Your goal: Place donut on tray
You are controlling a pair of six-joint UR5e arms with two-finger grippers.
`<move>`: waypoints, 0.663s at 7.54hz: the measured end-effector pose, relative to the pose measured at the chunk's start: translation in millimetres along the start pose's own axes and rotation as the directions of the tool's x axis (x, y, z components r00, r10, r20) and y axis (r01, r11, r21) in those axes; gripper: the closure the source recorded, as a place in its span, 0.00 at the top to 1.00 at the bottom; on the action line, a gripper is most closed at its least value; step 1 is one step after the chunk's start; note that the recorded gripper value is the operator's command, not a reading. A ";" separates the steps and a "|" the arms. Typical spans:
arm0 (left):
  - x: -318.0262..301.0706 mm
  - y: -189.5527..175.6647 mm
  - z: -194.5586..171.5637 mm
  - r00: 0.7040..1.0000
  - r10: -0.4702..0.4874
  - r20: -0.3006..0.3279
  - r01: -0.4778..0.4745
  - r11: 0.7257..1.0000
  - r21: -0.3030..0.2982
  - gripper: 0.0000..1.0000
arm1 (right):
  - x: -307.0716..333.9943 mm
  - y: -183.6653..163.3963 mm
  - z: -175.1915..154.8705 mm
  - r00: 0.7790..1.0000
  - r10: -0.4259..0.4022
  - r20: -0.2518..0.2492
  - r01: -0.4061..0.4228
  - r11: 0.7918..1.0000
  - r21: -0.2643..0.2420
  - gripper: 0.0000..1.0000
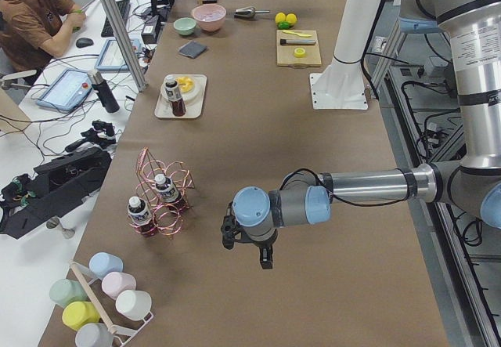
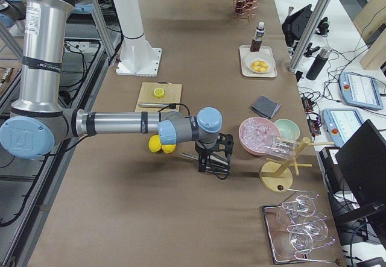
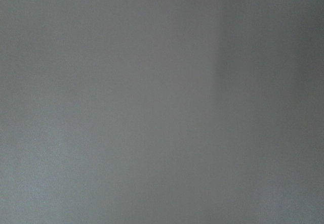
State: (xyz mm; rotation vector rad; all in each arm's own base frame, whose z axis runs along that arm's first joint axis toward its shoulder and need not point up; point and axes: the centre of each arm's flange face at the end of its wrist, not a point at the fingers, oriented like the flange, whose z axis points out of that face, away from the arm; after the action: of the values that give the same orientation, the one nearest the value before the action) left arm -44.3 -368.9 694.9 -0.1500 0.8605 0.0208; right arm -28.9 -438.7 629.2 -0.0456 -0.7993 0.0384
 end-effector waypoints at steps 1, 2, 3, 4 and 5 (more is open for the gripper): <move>0.5 -0.8 -0.5 1.000 0.001 0.000 -0.001 1.000 0.001 0.98 | 15.1 6.3 -2.1 1.000 -0.007 -0.003 0.007 1.000 0.003 1.00; 1.0 -1.9 -1.1 1.000 0.003 0.001 -0.003 1.000 0.002 0.98 | 25.2 9.1 -3.2 1.000 -0.018 -0.005 0.018 1.000 0.005 1.00; 1.4 -2.9 -1.6 1.000 0.003 0.003 -0.003 1.000 0.003 0.98 | 36.3 10.6 -3.7 0.999 -0.034 -0.007 0.034 0.999 0.007 1.00; 1.3 -4.3 -2.8 1.000 0.006 0.017 -0.006 1.000 0.005 0.98 | 48.9 11.5 -4.5 0.999 -0.050 -0.009 0.051 0.999 0.010 1.00; 2.5 -10.5 -8.1 0.998 0.017 0.057 -0.018 1.000 0.012 0.98 | 58.2 12.1 -4.4 0.998 -0.064 -0.013 0.064 0.998 0.011 1.00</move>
State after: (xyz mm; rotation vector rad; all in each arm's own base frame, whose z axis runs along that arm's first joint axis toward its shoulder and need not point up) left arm -48.0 -380.5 689.1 -0.1291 0.8047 0.0359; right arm 14.6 -423.7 667.1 -0.0098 -0.7878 -0.0178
